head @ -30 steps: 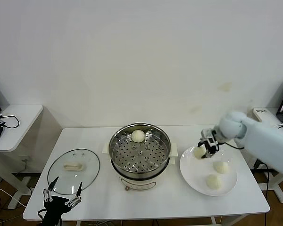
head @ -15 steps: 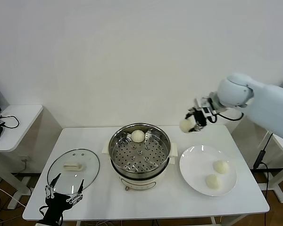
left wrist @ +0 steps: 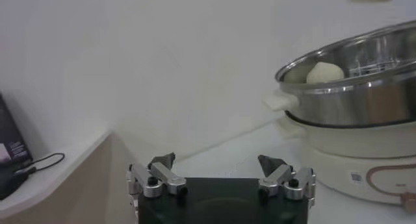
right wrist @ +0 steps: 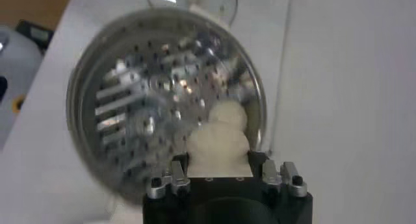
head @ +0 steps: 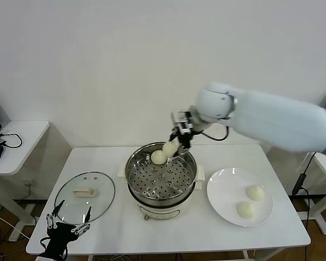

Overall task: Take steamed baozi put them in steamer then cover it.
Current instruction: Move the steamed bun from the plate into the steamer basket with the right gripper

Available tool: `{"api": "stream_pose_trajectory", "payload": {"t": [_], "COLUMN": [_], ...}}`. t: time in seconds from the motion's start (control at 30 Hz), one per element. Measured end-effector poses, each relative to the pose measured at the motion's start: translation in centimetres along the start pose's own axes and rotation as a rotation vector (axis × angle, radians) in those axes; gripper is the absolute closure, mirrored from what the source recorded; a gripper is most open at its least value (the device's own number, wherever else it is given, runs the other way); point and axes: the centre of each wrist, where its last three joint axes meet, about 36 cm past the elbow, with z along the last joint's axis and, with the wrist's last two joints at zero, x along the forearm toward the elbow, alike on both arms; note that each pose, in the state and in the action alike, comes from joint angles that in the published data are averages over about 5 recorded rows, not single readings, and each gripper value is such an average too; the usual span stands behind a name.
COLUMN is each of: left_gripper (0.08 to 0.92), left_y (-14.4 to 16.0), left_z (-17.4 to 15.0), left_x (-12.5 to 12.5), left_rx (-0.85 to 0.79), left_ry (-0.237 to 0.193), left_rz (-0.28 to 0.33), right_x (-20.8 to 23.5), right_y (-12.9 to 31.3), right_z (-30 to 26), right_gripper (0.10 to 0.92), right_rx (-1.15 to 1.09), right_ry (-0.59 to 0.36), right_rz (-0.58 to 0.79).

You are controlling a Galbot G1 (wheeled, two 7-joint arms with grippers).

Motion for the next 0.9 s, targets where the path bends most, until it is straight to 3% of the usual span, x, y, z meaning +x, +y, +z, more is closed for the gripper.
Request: {"api": "stream_pose_trajectory", "payload": {"t": [0.43, 0.9], "left_gripper": [0.177, 0.177], "left_y": [0.2, 0.2], "left_z": [0.3, 0.4], "left_x": [0.1, -0.1], "left_rx": [0.001, 0.002], "left_ry": [0.005, 0.004], "left_rz": [-0.009, -0.01], "right_x": [-7.4, -10.7], "right_y": [0.5, 0.5], "right_z": [-3.6, -4.3], "right_gripper": [0.428, 0.428], "right_rx": [-0.079, -0.141], "right_ry": [0.0, 0.017], "right_rz": [-0.068, -0.074]}}
